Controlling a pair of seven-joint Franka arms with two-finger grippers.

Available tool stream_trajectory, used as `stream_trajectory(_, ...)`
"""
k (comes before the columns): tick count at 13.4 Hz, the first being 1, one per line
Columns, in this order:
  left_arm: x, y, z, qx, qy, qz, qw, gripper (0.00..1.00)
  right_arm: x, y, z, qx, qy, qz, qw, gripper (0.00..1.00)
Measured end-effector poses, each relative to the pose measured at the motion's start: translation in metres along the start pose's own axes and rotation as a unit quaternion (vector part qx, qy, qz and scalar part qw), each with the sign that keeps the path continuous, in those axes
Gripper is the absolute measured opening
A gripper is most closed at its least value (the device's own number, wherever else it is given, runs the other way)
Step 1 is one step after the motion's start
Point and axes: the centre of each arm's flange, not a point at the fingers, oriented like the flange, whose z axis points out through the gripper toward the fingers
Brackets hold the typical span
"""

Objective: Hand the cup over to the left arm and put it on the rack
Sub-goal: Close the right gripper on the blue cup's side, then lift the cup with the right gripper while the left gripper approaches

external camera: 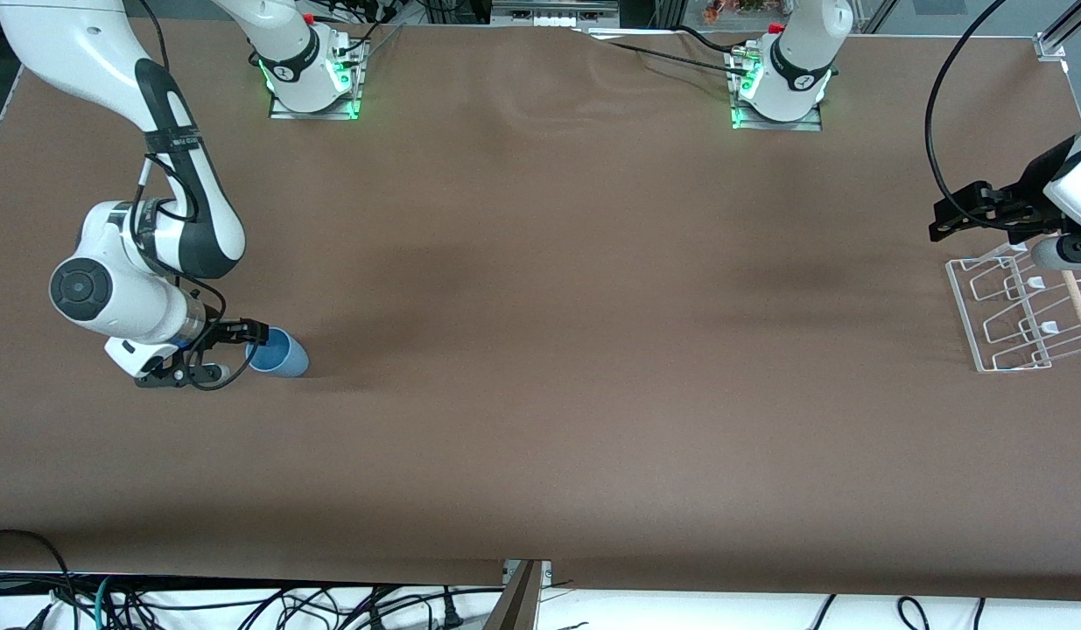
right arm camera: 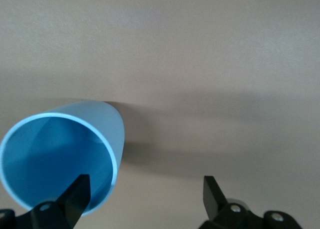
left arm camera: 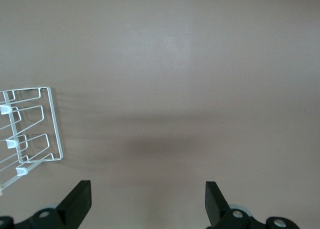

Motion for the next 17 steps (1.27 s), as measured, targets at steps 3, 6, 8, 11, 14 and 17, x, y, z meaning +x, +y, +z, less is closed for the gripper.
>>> stream_trajectory(3,0.0,0.0,0.0,0.0,0.0,0.0,1.0,1.0,-0.001,-0.001,0.008,0.0,-0.003,0.001,1.0,0.84)
stream_trajectory(6,0.0,0.0,0.0,0.0,0.0,0.0,1.0,1.0,-0.001,-0.003,0.013,0.001,-0.007,-0.001,1.0,0.45)
stream_trajectory(8,0.0,0.001,0.0,0.0,0.0,0.001,1.0,1.0,-0.001,-0.004,0.018,0.002,-0.011,-0.001,1.0,0.24)
stream_trajectory(11,0.0,0.0,0.0,0.0,0.0,0.0,1.0,1.0,0.0,-0.011,0.013,0.016,-0.006,0.005,1.0,0.11)
stream_trajectory(14,0.0,-0.001,0.0,0.0,0.0,-0.002,1.0,1.0,0.003,-0.026,0.011,0.044,-0.003,0.014,0.999,0.09)
stream_trajectory(17,0.0,-0.001,0.0,0.0,0.0,-0.003,1.0,1.0,0.006,-0.076,-0.006,0.105,-0.021,0.01,0.994,0.09)
